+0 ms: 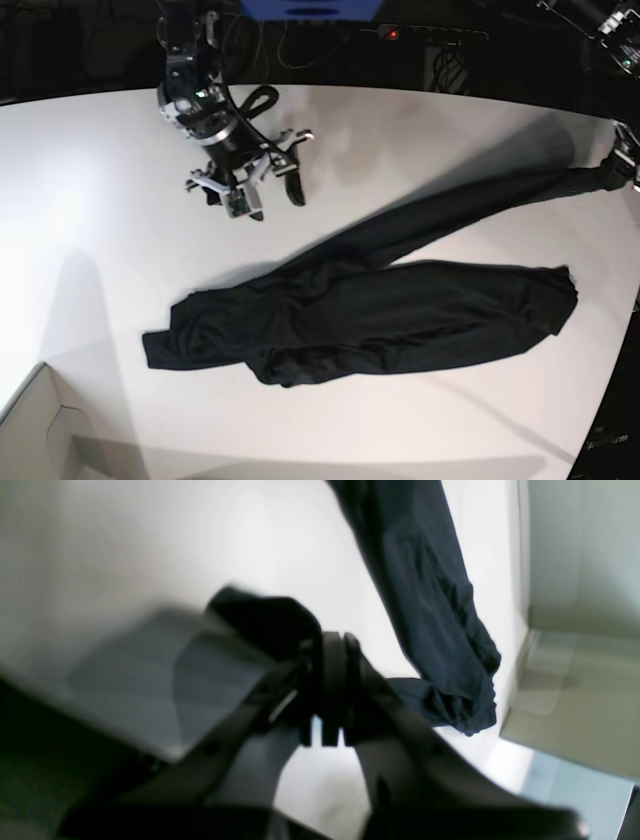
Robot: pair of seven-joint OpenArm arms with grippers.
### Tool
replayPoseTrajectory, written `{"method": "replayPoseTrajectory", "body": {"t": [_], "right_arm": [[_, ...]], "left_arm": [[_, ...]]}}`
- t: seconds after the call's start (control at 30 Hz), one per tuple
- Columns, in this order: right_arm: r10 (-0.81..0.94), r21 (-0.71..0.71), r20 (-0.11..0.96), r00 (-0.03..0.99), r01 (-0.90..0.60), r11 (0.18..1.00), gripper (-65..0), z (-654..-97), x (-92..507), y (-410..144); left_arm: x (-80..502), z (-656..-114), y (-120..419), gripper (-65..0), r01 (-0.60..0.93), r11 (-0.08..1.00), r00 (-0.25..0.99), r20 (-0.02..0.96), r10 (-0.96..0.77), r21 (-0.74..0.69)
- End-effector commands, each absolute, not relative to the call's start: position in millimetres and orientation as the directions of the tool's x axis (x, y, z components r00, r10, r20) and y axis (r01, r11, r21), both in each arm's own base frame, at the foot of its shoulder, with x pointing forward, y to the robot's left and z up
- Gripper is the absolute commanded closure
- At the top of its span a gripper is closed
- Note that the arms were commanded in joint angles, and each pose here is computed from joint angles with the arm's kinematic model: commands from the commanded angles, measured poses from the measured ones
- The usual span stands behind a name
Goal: Layout the t-shirt on the table in an organized manner, then fold the t-shirt properly
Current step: 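Pull a sleeve outward with the left gripper, stretching it long, then grasp the shirt fabric with the right gripper and lift it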
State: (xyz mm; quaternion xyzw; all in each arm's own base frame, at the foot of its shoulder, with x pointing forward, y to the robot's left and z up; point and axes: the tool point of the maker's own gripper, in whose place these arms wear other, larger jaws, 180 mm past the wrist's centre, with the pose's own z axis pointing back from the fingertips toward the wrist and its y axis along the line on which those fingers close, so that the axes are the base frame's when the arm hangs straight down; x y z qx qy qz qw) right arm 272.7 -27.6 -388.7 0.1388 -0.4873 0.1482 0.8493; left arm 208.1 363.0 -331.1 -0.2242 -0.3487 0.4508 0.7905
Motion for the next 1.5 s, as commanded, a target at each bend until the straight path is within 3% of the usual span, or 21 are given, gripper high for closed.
{"method": "replayPoseTrajectory", "body": {"t": [0.0, 0.47, 0.87, 1.47], "right_arm": [[0.091, 0.099, 0.896, 0.436, -0.393, 0.914, -39.6, -374.3, 280.0, -22.3], [0.103, 0.111, 0.898, 0.428, -0.447, 0.888, -39.8, -379.9, 319.2, 4.7], [-0.051, 0.155, 0.868, 0.494, -0.172, 0.973, -39.8, -403.5, 379.2, -94.7], [-0.057, 0.187, 0.876, 0.48, -0.227, 0.956, -39.8, -395.4, 395.6, -63.7]], "left_arm": [[211.8, -312.8, 371.3, -0.1, -0.526, 0.495, 0.32, 0.378, 0.869, -0.692], [180.9, -303.5, 404.0, -0.1, -0.581, 0.471, 0.237, 0.416, 0.878, -0.663], [180.7, -305.7, 403.7, -0.1, -0.585, 0.468, 0.24, 0.41, 0.88, -0.662], [195.9, -298.7, 402.4, -0.1, -0.556, 0.464, 0.221, 0.415, 0.883, -0.69]]}}
